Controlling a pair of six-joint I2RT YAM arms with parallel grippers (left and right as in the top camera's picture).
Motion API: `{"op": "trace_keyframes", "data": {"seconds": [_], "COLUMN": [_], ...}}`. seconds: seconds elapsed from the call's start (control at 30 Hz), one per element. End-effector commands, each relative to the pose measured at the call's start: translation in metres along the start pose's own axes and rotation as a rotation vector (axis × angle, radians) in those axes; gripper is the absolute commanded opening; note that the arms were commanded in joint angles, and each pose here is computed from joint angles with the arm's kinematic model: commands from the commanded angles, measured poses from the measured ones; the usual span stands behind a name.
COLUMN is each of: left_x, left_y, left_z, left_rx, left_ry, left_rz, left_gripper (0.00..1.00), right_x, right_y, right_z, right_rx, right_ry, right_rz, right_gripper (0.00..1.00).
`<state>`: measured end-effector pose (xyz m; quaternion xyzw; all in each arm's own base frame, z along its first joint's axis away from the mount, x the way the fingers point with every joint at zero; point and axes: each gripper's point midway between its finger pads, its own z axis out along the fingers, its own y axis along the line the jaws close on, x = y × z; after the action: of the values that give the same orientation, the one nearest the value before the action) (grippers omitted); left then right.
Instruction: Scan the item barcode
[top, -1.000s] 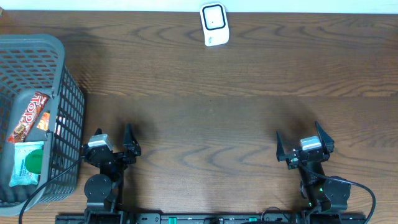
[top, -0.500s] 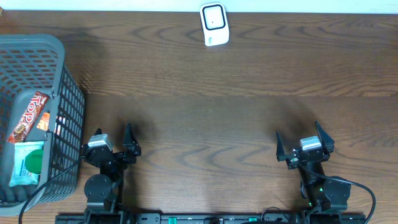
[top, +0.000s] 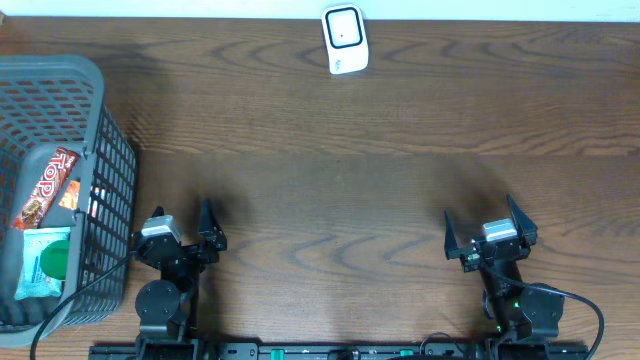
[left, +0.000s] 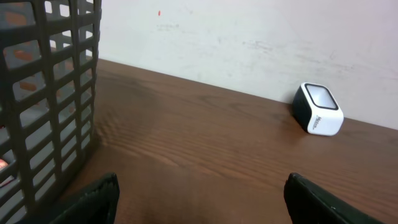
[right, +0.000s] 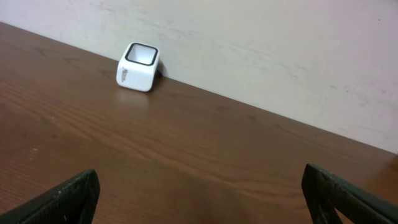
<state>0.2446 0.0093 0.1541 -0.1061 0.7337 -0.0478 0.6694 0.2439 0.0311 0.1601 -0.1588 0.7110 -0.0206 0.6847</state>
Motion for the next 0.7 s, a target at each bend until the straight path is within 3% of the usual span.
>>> {"op": "trace_keyframes", "data": {"seconds": [0.0,0.67], "left_x": [0.0161,0.0141], "left_y": [0.0067,0.0101], "left_z": [0.0006,0.0006], "left_rx": [-0.026,-0.047], "left_ry": [0.05,0.04], "left_rz": [0.015,0.015], "left_gripper": [0.85,0.85], "right_x": [0.0009,0.001], "right_y": [-0.0002,-0.0002], "right_z": [-0.0001,-0.0001], "right_rx": [0.003,0.003], "right_ry": [0.003,0.004], "right_rz": [0.007,0.007], "right_gripper": [0.99,0.99]}}
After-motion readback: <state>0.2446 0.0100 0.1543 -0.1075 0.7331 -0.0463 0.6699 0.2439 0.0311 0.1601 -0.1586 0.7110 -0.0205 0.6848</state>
